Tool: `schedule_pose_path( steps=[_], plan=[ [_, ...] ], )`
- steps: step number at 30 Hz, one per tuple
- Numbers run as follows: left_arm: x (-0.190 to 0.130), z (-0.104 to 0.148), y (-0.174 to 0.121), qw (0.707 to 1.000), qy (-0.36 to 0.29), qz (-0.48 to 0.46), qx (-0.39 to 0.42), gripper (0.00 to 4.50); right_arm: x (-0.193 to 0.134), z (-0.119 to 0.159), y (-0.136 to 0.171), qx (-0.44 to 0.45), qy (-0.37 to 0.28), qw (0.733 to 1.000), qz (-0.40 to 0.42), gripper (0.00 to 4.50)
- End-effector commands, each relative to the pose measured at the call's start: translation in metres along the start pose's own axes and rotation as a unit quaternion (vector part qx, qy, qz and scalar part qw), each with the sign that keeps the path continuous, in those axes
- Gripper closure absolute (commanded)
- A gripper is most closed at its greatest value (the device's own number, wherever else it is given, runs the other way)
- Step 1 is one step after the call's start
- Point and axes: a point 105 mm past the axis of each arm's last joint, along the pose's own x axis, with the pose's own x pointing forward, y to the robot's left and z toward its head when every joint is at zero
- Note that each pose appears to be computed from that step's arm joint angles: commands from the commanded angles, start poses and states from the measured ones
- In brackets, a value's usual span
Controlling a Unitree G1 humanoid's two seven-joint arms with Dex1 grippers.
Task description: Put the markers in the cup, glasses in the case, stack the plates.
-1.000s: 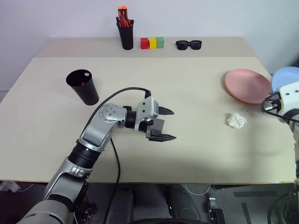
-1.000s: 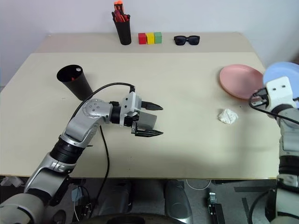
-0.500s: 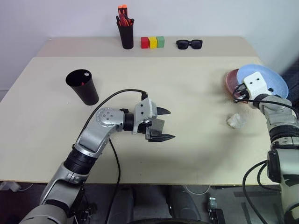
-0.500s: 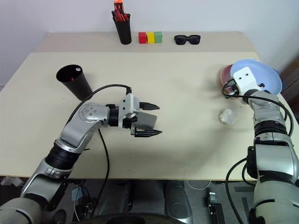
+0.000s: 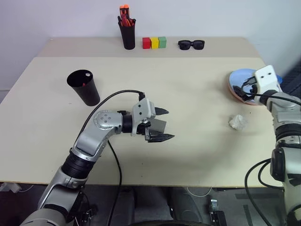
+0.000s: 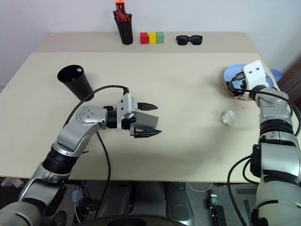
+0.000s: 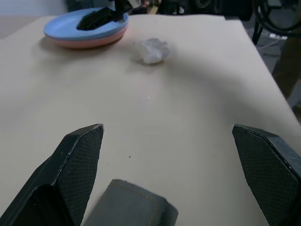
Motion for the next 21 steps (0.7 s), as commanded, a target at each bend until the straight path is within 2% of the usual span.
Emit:
schedule_pose_path(
  steps=[1,4,9,21],
  plan=[
    [0.001,0.009,-0.001,1.0,-0.017,-0.018,0.006,0.0,-0.034,0.019,-0.002,0.027,-0.029,0.998,0.053,0.05],
    [0.004,0.01,0.002,0.999,-0.019,-0.024,0.008,0.0,-0.06,0.009,0.005,0.046,0.001,0.996,0.082,0.05],
    [0.007,0.011,0.004,0.999,-0.022,-0.037,0.011,0.0,-0.077,-0.014,0.013,0.075,0.051,0.992,0.089,0.05],
    [0.004,0.009,0.006,0.999,-0.017,-0.034,0.014,0.0,-0.066,-0.048,0.054,0.122,0.103,0.975,0.154,0.05]
  ],
)
